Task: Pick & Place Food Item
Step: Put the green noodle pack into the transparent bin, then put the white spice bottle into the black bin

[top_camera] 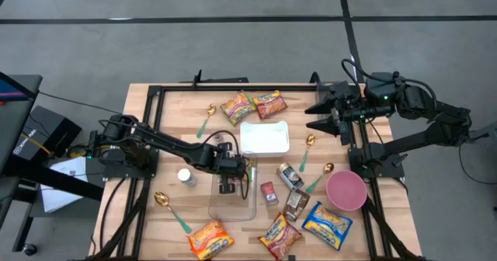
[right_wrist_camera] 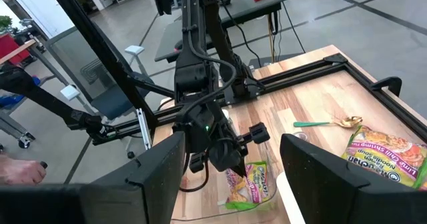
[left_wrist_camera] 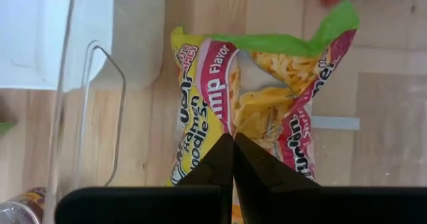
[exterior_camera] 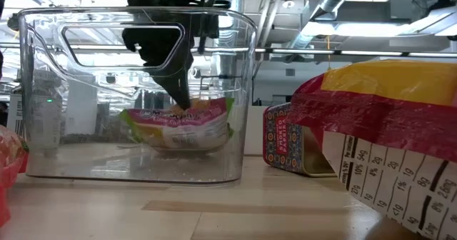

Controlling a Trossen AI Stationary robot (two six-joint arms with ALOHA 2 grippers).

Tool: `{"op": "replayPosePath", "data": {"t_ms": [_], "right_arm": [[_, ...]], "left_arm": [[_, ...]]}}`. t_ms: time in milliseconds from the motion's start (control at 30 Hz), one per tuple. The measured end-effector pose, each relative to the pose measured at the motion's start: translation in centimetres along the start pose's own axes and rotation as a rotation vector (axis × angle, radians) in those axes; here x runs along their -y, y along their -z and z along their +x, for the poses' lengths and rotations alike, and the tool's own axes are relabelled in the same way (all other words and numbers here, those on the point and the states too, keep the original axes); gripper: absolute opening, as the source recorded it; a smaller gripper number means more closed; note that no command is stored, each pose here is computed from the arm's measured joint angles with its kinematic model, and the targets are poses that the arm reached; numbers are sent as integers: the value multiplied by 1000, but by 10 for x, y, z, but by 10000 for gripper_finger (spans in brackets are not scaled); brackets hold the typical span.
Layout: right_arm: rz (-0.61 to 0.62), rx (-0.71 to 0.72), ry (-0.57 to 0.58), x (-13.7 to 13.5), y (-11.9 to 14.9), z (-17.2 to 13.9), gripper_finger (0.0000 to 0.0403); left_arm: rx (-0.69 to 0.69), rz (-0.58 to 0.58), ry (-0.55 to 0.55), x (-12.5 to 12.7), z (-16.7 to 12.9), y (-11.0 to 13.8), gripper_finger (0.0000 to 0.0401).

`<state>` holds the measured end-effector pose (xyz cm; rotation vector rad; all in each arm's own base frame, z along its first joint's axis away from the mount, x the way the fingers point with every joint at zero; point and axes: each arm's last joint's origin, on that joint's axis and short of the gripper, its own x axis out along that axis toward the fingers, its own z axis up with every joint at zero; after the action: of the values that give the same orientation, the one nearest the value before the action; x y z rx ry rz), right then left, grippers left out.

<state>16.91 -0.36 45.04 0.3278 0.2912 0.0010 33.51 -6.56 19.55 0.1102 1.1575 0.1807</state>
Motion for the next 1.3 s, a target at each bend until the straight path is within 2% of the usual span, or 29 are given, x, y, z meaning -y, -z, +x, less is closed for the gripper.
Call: {"op": "replayPosePath", "data": {"t_ms": [467,600,833,1067,1300], "right_arm": [[-10,0,0,0,0,0,240],[-10,0,0,0,0,0,240],[-9,0,0,0,0,0,240],[-9,-3,1,0,0,0,240],[-9,-4,1,0,0,0,240]], "left_arm": [[-17,-23,14,1,2,1,13],[-16,-29,14,1,1,1,35],[6,-36,25,-1,-6,0,99],[77,-59,47,-6,-28,-3,145],[213,-96,82,-15,-63,-6,154]]}}
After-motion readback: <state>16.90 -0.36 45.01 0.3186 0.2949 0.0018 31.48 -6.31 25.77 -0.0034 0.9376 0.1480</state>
